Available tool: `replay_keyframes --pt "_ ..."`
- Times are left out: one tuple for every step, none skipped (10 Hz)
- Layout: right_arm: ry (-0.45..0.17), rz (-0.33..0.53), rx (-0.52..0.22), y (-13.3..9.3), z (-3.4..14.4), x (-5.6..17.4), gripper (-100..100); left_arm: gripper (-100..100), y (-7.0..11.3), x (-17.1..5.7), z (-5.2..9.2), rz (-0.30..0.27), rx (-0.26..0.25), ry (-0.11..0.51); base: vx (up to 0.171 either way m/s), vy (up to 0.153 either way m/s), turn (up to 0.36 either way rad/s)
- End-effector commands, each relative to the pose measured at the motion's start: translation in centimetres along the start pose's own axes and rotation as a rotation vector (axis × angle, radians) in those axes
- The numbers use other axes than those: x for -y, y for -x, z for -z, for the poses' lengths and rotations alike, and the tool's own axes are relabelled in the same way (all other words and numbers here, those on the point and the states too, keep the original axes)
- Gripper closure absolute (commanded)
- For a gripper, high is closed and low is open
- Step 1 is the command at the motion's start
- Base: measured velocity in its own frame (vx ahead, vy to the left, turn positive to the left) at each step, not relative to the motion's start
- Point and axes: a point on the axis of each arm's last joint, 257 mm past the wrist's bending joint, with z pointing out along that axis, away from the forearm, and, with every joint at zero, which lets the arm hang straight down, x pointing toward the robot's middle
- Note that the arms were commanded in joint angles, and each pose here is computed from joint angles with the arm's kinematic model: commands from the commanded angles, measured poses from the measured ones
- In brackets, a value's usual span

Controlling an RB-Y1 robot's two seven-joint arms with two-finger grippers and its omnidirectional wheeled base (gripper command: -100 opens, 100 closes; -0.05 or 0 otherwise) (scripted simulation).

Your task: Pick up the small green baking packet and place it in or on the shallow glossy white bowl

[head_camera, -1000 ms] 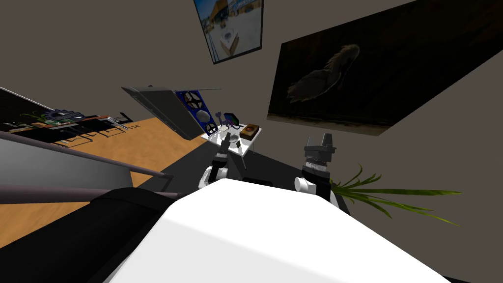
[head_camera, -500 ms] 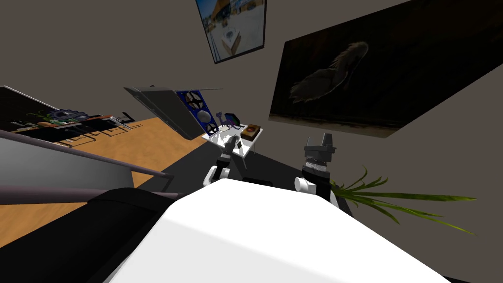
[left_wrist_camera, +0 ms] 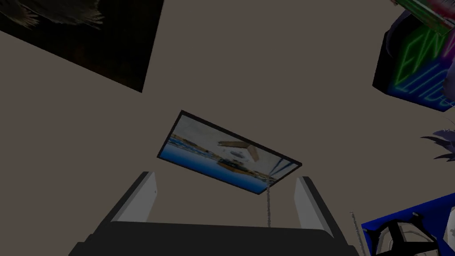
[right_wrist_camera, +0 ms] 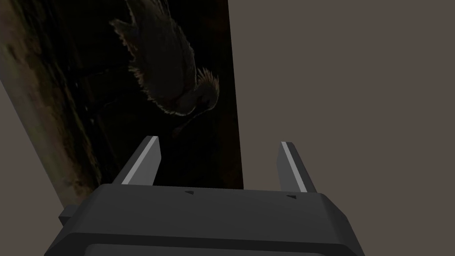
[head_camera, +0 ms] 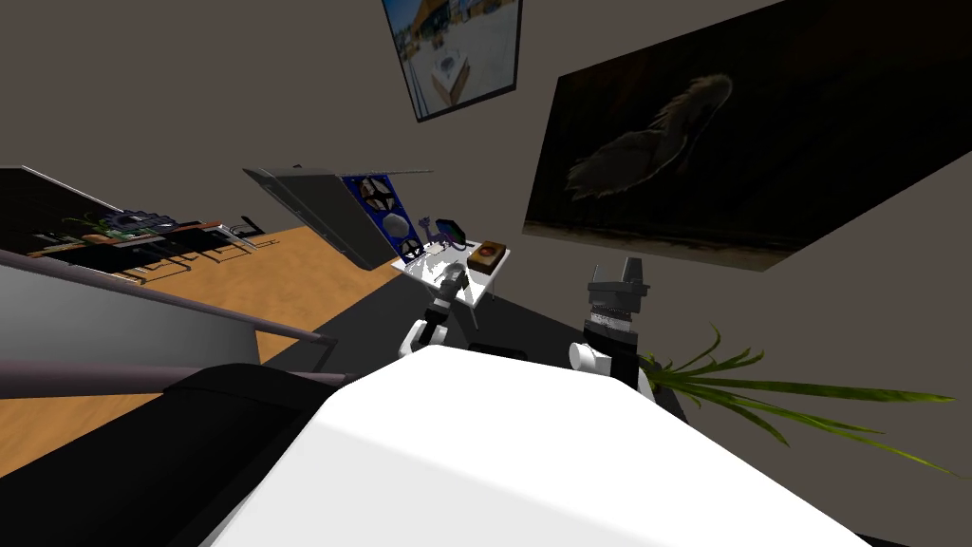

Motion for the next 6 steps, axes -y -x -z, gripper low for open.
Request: replay_keyframes --pt "0.000 0.000 0.000 0.0 0.0 0.0 0 -100 -1.7 -0.7 0.1 -0.055 -0.040 0.003 0.033 0.033 0.025" --pt "0.000 0.000 0.000 0.0 0.0 0.0 0 -100 -2.8 -1.1 0.2 -0.087 -0.064 0.004 0.037 0.026 0.021" --pt "0.000 0.000 0.000 0.0 0.0 0.0 0 -100 -3.8 -1.4 0.3 -0.120 -0.089 0.004 0.037 0.031 0.022" --pt "0.000 0.000 0.000 0.0 0.0 0.0 0 -100 -4.8 -1.8 0.4 -0.153 -0.114 0.004 0.038 0.033 0.019" --pt "0.000 0.000 0.000 0.0 0.0 0.0 0 -100 -5.8 -2.2 0.6 -0.186 -0.139 0.002 0.030 0.031 0.019" --pt "0.000 0.000 0.000 0.0 0.0 0.0 0 -100 -6.8 -2.6 0.7 -0.218 -0.164 -0.001 0.033 0.027 0.021"
